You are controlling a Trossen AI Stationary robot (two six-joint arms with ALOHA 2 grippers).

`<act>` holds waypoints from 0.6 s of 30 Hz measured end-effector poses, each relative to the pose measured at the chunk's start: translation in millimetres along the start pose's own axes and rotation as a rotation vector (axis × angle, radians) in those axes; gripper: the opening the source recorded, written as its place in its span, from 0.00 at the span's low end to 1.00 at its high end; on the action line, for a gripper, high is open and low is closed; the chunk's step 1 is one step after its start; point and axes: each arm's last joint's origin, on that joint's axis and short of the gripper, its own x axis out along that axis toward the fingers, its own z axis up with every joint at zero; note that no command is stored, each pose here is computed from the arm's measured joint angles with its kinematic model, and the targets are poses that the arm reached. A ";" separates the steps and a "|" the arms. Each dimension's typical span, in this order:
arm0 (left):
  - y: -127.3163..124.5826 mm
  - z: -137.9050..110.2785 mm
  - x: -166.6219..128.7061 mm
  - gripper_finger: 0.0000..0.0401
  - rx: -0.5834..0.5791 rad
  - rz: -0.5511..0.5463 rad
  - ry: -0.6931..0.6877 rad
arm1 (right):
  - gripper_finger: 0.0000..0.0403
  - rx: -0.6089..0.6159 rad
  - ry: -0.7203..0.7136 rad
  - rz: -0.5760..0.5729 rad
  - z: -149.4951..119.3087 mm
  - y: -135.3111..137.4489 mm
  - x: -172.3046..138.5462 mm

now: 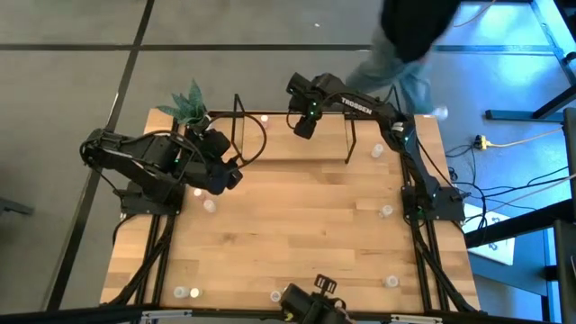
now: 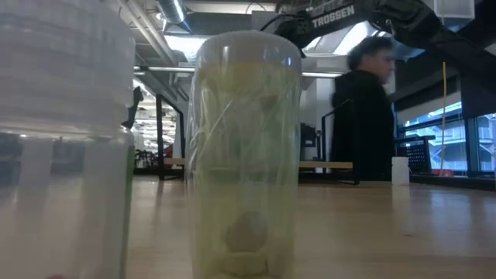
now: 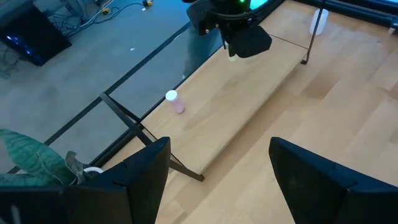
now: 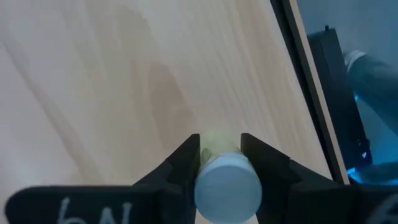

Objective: Pick and place medicine bottles onto shelf by color
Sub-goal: Put the top yellow pill bottle on the shelf

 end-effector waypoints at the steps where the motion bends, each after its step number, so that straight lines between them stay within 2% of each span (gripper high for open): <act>1: 0.0 0.0 0.0 0.67 0.000 0.000 0.000 | 0.26 0.008 0.009 0.000 -1.1 -2.7 0.9; 8: 0.0 0.0 0.0 0.67 0.000 0.000 0.000 | 0.28 0.047 0.120 0.012 -15.1 -18.8 0.3; 18: 0.0 0.0 0.0 0.67 0.000 0.000 0.000 | 0.29 0.060 0.137 -0.022 -18.1 -25.1 3.2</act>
